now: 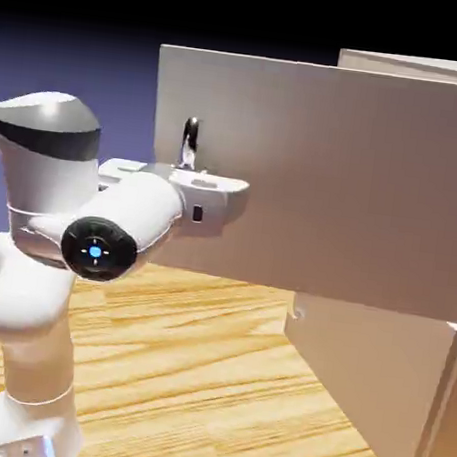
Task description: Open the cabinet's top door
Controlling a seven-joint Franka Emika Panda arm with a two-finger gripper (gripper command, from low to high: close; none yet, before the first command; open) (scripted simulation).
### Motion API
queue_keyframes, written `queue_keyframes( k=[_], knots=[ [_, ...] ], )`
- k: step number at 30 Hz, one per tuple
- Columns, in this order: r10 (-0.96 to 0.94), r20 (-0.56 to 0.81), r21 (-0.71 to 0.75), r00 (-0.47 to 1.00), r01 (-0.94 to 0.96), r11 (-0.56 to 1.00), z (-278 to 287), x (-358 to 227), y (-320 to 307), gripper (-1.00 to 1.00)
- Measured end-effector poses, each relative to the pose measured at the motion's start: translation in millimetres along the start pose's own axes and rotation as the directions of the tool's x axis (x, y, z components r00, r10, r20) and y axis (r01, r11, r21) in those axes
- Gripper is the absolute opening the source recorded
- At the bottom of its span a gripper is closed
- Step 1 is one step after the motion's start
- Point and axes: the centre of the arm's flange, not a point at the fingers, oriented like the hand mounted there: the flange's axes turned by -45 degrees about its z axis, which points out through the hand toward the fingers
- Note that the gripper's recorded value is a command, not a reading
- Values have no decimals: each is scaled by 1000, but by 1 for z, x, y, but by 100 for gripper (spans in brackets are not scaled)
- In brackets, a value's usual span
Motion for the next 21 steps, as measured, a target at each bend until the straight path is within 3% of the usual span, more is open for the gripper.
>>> queue_keyframes(
  k=[21],
  knots=[
    [0, 0, 427, 1000, 0, 904, -170, 0, 104, -100]
  ],
)
